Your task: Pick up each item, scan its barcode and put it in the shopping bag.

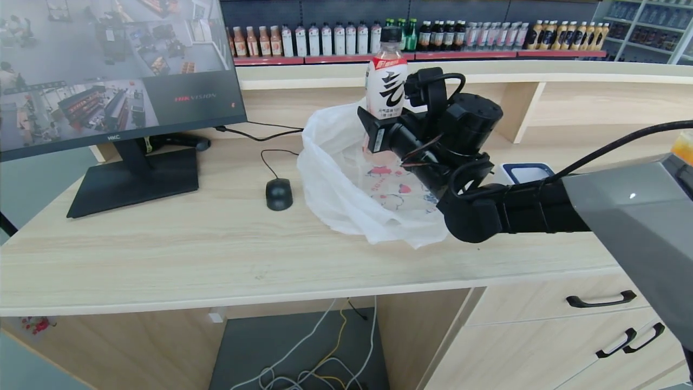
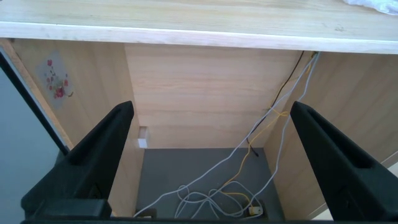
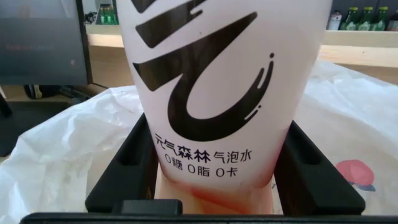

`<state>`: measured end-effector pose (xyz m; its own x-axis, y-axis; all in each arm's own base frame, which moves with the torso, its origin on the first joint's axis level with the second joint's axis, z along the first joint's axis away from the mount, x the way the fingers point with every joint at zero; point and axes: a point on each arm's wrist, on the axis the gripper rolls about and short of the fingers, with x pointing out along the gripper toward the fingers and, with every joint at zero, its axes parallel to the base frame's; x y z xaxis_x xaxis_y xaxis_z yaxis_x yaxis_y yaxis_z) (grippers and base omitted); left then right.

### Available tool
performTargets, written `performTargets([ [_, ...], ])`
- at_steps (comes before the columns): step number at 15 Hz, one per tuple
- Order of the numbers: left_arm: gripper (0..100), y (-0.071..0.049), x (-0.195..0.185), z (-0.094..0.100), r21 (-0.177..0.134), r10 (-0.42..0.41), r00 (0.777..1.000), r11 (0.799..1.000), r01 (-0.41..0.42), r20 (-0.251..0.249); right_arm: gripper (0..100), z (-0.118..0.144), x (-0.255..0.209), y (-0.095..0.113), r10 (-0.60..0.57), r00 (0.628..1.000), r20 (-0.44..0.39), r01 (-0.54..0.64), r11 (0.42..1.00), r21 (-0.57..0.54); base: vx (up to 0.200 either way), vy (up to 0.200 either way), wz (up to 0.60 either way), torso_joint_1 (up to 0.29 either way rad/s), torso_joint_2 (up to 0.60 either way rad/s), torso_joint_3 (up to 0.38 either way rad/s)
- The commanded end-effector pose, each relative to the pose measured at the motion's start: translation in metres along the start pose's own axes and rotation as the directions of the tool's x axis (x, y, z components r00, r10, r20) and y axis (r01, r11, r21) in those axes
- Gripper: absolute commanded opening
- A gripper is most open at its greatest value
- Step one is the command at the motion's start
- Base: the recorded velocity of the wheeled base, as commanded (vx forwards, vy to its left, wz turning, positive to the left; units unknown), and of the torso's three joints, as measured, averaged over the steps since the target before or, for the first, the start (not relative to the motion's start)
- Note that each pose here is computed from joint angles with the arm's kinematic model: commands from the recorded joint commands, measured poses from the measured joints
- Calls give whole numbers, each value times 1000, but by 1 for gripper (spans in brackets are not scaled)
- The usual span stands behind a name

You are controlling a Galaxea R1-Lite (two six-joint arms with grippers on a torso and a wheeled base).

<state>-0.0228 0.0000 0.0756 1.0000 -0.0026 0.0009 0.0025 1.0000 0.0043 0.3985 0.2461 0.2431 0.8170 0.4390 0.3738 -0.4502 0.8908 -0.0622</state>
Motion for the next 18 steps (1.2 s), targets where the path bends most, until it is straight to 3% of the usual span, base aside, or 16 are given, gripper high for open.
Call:
performTargets([
  [1,100,0,0,0,0,-1,1000,1000,1,1,0,-14,2,1,1,1000,-23,-1,1000,17,0,0,0,0,0,0],
  [18,100,0,0,0,0,-1,1000,1000,1,1,0,-56,2,-4,-13,997,-76,18,998,61,0,0,0,0,0,0],
])
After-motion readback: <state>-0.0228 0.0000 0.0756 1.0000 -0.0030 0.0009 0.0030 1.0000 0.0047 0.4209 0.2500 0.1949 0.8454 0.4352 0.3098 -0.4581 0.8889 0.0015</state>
